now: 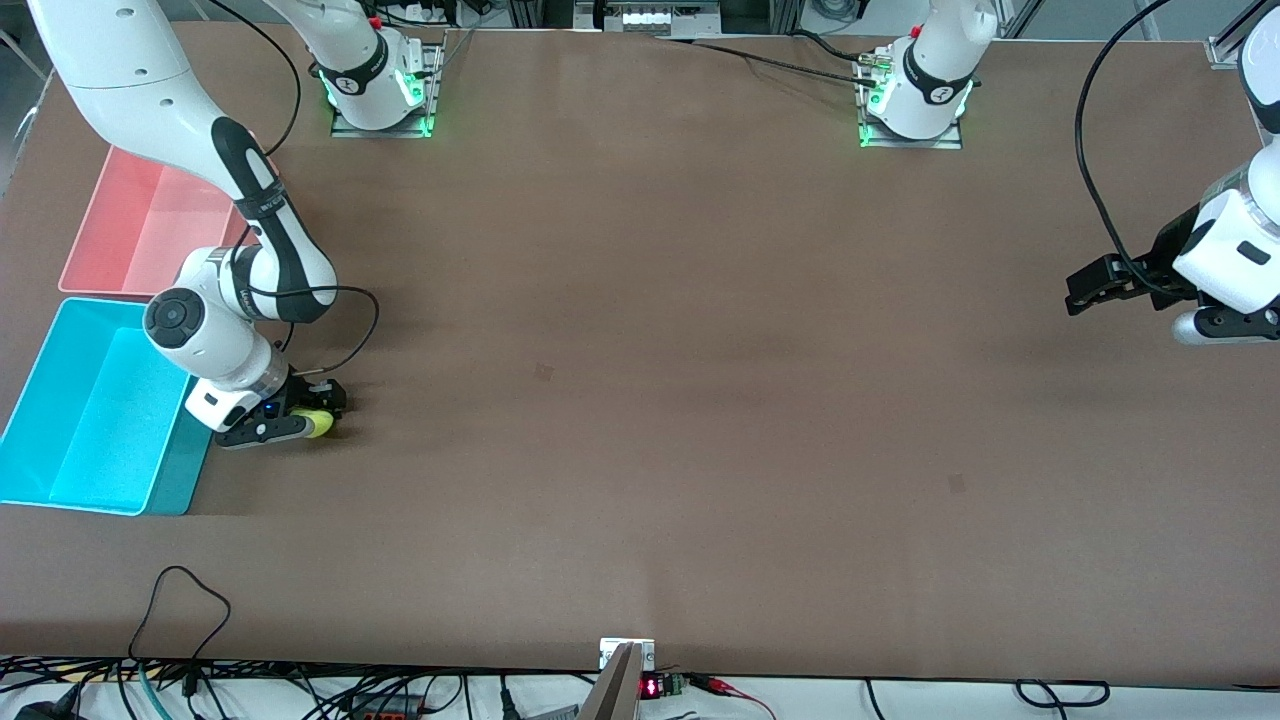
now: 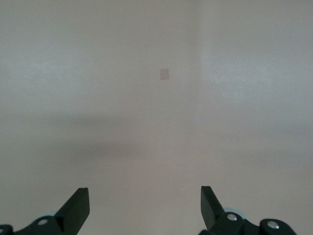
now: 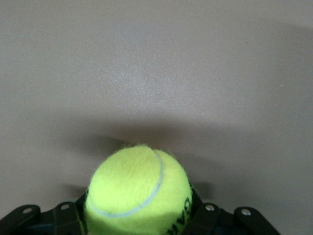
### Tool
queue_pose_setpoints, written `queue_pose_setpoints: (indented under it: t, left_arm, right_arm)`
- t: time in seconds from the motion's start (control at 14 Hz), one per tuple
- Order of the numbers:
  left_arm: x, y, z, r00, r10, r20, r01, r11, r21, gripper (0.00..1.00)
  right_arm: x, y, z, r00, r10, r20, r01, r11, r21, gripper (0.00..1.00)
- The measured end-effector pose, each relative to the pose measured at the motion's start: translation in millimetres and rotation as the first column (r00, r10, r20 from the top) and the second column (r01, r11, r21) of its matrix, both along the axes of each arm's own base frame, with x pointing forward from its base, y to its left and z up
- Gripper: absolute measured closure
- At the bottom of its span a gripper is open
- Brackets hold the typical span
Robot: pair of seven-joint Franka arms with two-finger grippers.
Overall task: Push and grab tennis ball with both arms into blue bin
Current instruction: 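Carry the ball with the right gripper over the cyan bin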
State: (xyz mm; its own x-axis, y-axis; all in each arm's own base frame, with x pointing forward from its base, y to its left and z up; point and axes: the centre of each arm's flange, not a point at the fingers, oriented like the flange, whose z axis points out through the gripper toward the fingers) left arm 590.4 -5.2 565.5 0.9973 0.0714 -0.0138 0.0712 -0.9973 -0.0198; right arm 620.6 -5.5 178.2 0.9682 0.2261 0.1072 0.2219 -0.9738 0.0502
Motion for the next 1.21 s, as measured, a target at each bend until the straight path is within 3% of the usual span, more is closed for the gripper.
queue_pose_setpoints:
  t: [0.43, 0.64, 0.93, 1.21]
  left_arm:
    - [1.3, 9.6, -0.5, 1.000, 0.016, 0.006, -0.016, 1.000, 0.000, 0.00]
    - [1.9, 8.4, 2.2, 1.000, 0.014, 0.013, -0.014, 1.000, 0.000, 0.00]
    - [2.3, 6.0, 16.5, 0.999, 0.010, 0.039, -0.010, 1.000, -0.001, 0.00]
    - [-4.7, 5.9, 15.8, 1.000, 0.011, -0.008, -0.011, 1.000, -0.003, 0.00]
  right_arm:
    - [13.2, 1.1, 17.6, 0.999, 0.001, 0.033, -0.001, 1.000, 0.000, 0.37]
    - [18.2, -9.3, 62.4, 1.000, -0.017, 0.001, 0.017, 1.000, -0.004, 0.37]
    - [2.1, -79.8, 140.4, 0.998, -0.051, -0.045, 0.051, 0.999, -0.020, 0.37]
    - [-30.4, -188.1, 145.2, 0.993, -0.089, -0.078, 0.087, 0.996, -0.027, 0.37]
